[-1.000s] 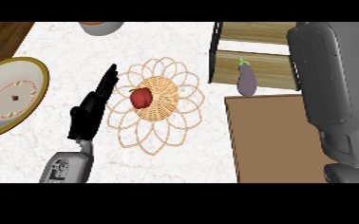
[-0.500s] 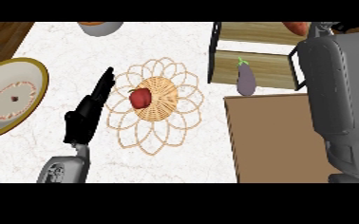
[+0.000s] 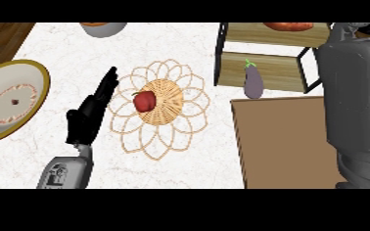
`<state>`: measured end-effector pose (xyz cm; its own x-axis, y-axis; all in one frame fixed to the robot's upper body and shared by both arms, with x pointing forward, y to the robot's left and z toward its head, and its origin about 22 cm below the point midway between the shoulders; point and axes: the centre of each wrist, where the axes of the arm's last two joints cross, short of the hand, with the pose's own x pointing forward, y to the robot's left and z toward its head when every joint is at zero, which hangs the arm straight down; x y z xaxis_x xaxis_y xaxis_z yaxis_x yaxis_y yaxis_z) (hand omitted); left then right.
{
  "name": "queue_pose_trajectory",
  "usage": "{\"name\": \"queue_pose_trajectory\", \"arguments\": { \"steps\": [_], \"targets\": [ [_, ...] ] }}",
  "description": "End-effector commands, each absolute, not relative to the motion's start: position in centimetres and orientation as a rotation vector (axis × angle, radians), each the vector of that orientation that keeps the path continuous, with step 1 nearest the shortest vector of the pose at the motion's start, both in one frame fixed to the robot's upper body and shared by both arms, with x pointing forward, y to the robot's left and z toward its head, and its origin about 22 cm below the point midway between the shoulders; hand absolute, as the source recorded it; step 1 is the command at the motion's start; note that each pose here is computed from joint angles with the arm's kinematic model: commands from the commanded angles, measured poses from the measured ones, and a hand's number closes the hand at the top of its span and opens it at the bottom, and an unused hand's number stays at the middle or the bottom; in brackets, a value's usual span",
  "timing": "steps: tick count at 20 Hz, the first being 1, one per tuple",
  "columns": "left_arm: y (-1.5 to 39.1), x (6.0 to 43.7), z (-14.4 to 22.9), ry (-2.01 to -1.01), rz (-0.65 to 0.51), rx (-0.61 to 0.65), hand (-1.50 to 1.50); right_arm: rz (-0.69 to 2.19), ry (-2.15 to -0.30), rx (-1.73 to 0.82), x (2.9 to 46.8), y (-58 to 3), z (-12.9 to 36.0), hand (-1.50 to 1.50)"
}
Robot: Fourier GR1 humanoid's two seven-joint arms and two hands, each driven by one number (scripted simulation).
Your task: Pick the sweet potato from the tray and place it in the tiered shelf
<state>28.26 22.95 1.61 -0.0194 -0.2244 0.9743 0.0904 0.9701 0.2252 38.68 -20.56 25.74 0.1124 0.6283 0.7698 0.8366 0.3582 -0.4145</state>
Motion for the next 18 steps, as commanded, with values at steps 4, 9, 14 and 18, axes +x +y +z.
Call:
{"name": "queue_pose_trajectory", "arguments": {
  "steps": [4,9,14,18],
  "targets": [
    [21.9,27.5,0.4,-1.577,-0.262,0.113,0.0,-0.407,-1.666,-1.255,37.3,-21.6,30.6,-1.5],
    [22.3,28.5,0.9,-1.566,-0.235,0.124,0.0,-0.7,-1.745,-1.163,33.9,-22.5,33.3,-1.5],
    [23.1,27.2,0.5,-1.563,-0.239,0.131,0.0,-0.804,-1.652,-1.205,29.9,-27.3,35.7,-1.5],
    [22.1,27.2,0.5,-1.574,-0.236,0.136,0.0,-0.756,-1.483,-1.176,26.3,-30.6,35.3,-1.5]
  ]
}}
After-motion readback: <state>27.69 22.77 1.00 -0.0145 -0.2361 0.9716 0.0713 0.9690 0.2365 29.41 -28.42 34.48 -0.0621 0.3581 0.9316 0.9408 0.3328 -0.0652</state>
